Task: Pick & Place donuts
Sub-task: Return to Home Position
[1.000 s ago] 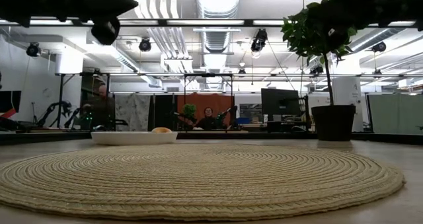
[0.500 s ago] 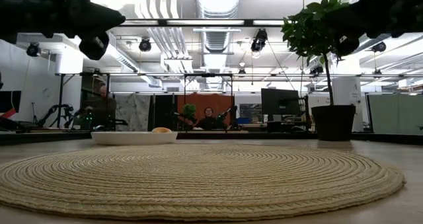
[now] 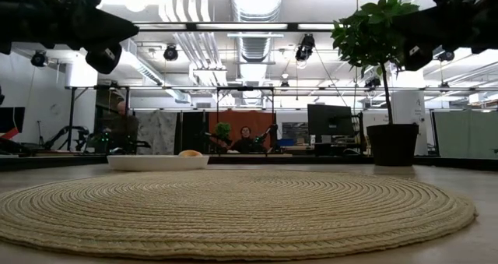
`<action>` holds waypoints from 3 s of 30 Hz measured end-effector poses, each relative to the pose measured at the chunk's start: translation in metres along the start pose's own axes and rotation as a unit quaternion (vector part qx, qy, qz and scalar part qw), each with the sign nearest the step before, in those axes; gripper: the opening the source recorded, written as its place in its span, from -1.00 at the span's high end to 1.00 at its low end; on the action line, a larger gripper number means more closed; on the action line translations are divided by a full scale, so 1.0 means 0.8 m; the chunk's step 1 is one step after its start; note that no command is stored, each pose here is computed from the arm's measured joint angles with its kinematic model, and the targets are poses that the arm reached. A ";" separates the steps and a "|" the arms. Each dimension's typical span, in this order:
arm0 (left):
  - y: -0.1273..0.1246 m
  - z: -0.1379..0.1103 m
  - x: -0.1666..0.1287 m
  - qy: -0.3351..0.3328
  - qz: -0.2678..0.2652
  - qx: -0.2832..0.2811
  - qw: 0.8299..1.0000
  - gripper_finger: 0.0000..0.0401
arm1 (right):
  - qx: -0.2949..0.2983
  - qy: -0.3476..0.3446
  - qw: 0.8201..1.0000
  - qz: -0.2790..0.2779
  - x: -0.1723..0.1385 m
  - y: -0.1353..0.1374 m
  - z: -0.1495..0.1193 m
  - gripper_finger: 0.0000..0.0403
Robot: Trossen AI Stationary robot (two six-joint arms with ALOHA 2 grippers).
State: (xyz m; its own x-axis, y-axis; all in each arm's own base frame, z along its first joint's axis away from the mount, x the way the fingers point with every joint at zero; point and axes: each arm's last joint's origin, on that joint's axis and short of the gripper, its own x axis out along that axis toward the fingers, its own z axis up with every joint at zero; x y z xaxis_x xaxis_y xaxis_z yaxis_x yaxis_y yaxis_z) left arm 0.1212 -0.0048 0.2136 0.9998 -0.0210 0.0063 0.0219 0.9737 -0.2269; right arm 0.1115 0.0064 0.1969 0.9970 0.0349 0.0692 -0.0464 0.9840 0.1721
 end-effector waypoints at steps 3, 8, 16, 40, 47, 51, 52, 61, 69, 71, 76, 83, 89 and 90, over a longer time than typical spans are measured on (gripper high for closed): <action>0.001 -0.006 -0.002 0.002 0.000 0.000 1.000 1.00 | 0.001 -0.005 1.000 0.001 -0.003 -0.001 -0.004 0.96; 0.004 -0.018 -0.006 -0.003 -0.001 -0.003 1.000 1.00 | 0.004 -0.011 1.000 0.002 -0.006 -0.002 -0.011 0.96; 0.006 -0.026 -0.013 -0.026 -0.006 -0.005 1.000 1.00 | 0.003 -0.013 1.000 0.002 -0.008 -0.003 -0.013 0.96; 0.013 -0.053 -0.020 -0.006 -0.002 -0.009 1.000 1.00 | -0.002 0.036 0.999 -0.006 -0.008 -0.005 -0.030 0.96; 0.013 -0.055 -0.020 0.000 -0.002 0.027 1.000 1.00 | -0.028 0.043 0.999 -0.006 -0.008 -0.006 -0.035 0.96; 0.013 -0.056 -0.020 0.005 -0.001 0.037 0.999 1.00 | -0.035 0.056 0.998 -0.007 -0.008 -0.007 -0.040 0.96; 0.014 -0.057 -0.020 0.010 0.000 0.037 0.999 1.00 | -0.035 0.061 0.997 -0.008 -0.008 -0.007 -0.042 0.96; 0.015 -0.062 -0.020 0.030 0.002 0.062 0.998 1.00 | -0.048 0.084 0.995 -0.010 -0.009 -0.008 -0.047 0.96; 0.015 -0.062 -0.020 0.030 0.002 0.063 0.998 1.00 | -0.055 0.084 0.995 -0.009 -0.009 -0.008 -0.047 0.96; 0.015 -0.062 -0.020 0.030 0.002 0.063 0.998 1.00 | -0.061 0.085 0.994 -0.009 -0.009 -0.008 -0.047 0.96; 0.015 -0.062 -0.020 0.030 0.002 0.063 0.998 1.00 | -0.054 0.074 0.996 -0.008 -0.009 -0.008 -0.044 0.96; 0.015 -0.062 -0.020 0.029 0.002 0.063 0.998 1.00 | -0.052 0.054 0.997 -0.006 -0.010 -0.007 -0.040 0.96; 0.015 -0.062 -0.020 0.029 0.002 0.062 0.998 1.00 | -0.060 0.041 0.997 -0.026 -0.013 -0.008 -0.038 0.96; 0.015 -0.062 -0.020 0.029 0.002 0.062 0.998 1.00 | -0.062 0.038 0.997 -0.030 -0.013 -0.009 -0.037 0.96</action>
State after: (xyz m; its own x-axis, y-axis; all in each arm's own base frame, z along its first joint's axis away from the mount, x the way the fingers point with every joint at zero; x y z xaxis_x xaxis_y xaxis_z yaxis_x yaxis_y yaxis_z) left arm 0.1058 -0.0043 0.1621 0.9983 -0.0269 -0.0520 0.0213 0.9942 -0.1052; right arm 0.1032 0.0044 0.1662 0.9998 -0.0160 -0.0121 0.0165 0.9986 0.0503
